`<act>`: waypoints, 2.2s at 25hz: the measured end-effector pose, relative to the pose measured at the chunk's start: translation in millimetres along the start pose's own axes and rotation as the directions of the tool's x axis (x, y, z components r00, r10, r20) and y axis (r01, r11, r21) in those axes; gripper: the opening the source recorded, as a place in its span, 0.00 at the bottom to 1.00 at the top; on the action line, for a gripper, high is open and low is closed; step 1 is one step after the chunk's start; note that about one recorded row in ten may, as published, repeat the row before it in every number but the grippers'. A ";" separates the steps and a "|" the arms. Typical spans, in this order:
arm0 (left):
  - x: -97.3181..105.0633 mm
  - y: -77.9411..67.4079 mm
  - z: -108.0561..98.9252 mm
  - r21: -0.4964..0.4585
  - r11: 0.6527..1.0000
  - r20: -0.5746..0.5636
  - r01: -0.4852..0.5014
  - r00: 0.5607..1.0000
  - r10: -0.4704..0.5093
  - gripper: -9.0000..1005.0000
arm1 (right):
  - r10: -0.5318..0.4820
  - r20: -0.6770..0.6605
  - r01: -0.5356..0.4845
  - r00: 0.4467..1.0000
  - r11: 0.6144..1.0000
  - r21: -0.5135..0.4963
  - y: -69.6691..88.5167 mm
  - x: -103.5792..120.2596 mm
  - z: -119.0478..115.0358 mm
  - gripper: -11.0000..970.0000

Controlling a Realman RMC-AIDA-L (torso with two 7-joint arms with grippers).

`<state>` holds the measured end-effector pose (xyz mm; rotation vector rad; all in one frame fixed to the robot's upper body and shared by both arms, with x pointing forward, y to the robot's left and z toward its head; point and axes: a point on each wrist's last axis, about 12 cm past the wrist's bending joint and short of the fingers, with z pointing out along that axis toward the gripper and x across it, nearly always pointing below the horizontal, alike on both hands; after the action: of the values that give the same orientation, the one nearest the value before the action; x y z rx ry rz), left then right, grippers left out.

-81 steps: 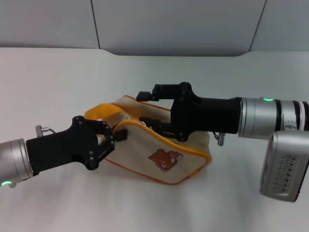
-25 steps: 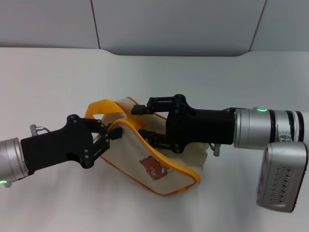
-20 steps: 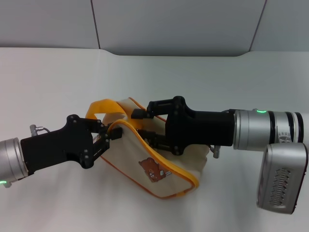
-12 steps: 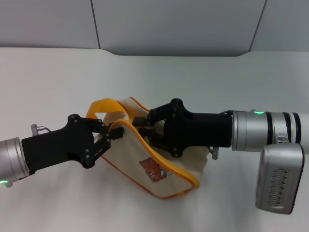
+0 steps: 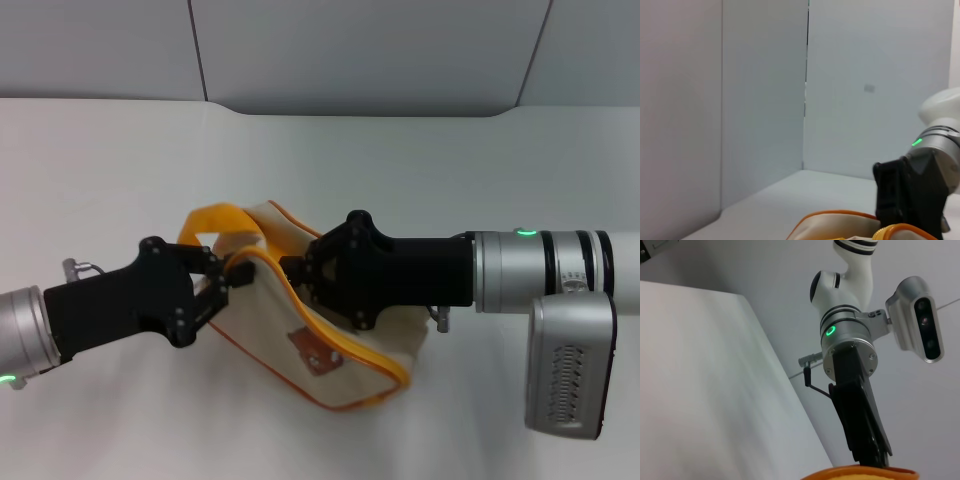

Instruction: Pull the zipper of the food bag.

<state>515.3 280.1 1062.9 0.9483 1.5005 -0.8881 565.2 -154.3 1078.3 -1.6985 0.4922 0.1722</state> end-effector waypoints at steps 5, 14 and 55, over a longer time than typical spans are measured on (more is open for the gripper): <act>2.2 2.9 -9.4 -0.085 0.996 0.035 0.027 0.999 -0.024 0.08 | -0.015 -0.043 0.013 0.999 0.999 -0.031 10.4 2.5 -19.1 0.01; 13.2 2.3 -23.4 -0.196 0.973 0.054 0.122 0.992 -0.114 0.08 | 0.086 -0.159 -0.094 0.983 0.995 -0.043 26.2 -2.9 -67.9 0.01; 5.3 -37.0 -37.7 0.245 0.936 -0.074 0.251 0.968 -0.241 0.53 | 0.982 0.069 -0.978 0.178 0.184 -0.096 47.4 -42.4 -114.9 0.84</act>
<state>466.1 300.2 1063.6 0.9798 1.5913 -1.2720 489.2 -261.4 1073.9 -1.0862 1.4960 1.2588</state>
